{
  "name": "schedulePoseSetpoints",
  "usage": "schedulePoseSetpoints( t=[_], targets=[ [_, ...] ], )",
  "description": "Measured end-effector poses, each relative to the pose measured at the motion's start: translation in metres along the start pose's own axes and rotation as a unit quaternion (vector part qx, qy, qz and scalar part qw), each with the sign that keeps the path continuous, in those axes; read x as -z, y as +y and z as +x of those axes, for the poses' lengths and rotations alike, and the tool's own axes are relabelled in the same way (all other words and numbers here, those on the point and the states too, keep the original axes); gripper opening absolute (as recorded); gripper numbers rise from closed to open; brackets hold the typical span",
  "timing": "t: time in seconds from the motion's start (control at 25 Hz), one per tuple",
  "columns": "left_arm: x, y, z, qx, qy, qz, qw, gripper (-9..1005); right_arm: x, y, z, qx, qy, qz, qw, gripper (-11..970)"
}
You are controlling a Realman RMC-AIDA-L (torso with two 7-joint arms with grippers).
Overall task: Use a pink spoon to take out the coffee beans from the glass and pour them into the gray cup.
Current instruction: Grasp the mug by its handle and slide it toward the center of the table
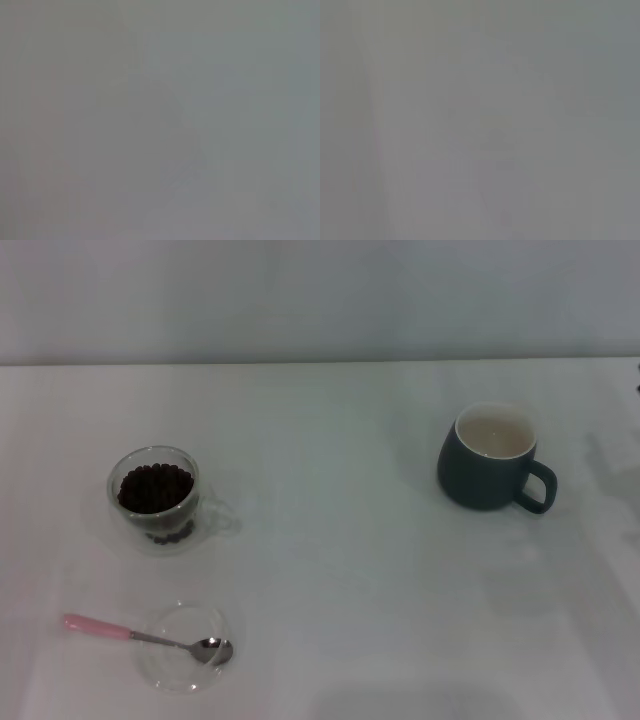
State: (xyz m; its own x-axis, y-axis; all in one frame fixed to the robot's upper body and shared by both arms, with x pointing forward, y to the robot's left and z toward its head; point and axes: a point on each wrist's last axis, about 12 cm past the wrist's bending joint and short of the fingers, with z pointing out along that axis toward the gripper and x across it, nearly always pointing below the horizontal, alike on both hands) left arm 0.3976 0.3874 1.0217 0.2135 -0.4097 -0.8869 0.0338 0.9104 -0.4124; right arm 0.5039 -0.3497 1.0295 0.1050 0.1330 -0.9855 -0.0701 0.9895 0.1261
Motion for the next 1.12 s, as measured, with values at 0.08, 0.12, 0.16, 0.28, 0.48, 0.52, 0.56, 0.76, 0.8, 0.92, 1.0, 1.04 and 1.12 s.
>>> schedulePoseSetpoints(
  t=[0.08, 0.12, 0.16, 0.28, 0.48, 0.52, 0.56, 0.76, 0.8, 0.92, 1.0, 1.04, 1.12],
  targets=[
    [0.012, -0.001, -0.002, -0.001, -0.001, 0.006, 1.0, 775, 0.002, 0.005, 0.001, -0.011, 0.002, -0.024, 1.0, 727],
    [0.014, 0.0, -0.003, -0.001, -0.002, 0.006, 1.0, 774, 0.004, 0.008, 0.001, -0.015, 0.002, -0.035, 0.999, 727],
    [0.018, 0.0, -0.004, -0.001, -0.003, 0.007, 1.0, 774, 0.006, 0.009, 0.001, -0.016, 0.002, -0.044, 0.999, 727],
    [0.024, 0.0, -0.006, -0.002, -0.006, 0.009, 1.0, 774, 0.013, 0.012, 0.002, -0.013, 0.002, -0.066, 0.998, 727],
    [0.028, -0.001, -0.004, 0.003, -0.002, 0.008, 1.0, 775, 0.027, 0.014, 0.005, -0.001, 0.012, -0.093, 0.996, 726],
    [0.028, -0.002, -0.003, 0.004, 0.0, 0.007, 1.0, 775, 0.03, 0.014, 0.006, -0.001, 0.014, -0.097, 0.995, 726],
    [0.029, -0.002, -0.003, 0.005, 0.001, 0.007, 1.0, 775, 0.034, 0.015, 0.007, -0.001, 0.016, -0.102, 0.995, 726],
    [0.026, -0.003, 0.001, 0.007, 0.011, 0.008, 1.0, 774, 0.05, 0.018, 0.013, 0.003, 0.041, -0.129, 0.991, 726],
    [0.025, -0.003, 0.001, 0.007, 0.013, 0.009, 1.0, 774, 0.053, 0.018, 0.015, 0.005, 0.047, -0.132, 0.99, 726],
    [0.021, -0.005, 0.004, 0.008, 0.025, 0.017, 1.0, 774, 0.061, 0.023, 0.021, 0.009, 0.071, -0.153, 0.986, 726],
    [0.019, -0.005, 0.007, 0.009, 0.035, 0.02, 0.999, 773, 0.068, 0.03, 0.026, 0.013, 0.089, -0.182, 0.979, 726],
    [0.019, -0.005, 0.008, 0.009, 0.041, 0.02, 0.999, 773, 0.069, 0.033, 0.028, 0.014, 0.093, -0.193, 0.977, 726],
    [0.018, -0.005, 0.01, 0.01, 0.047, 0.017, 0.999, 773, 0.072, 0.038, 0.03, 0.012, 0.101, -0.208, 0.973, 725]
  ],
)
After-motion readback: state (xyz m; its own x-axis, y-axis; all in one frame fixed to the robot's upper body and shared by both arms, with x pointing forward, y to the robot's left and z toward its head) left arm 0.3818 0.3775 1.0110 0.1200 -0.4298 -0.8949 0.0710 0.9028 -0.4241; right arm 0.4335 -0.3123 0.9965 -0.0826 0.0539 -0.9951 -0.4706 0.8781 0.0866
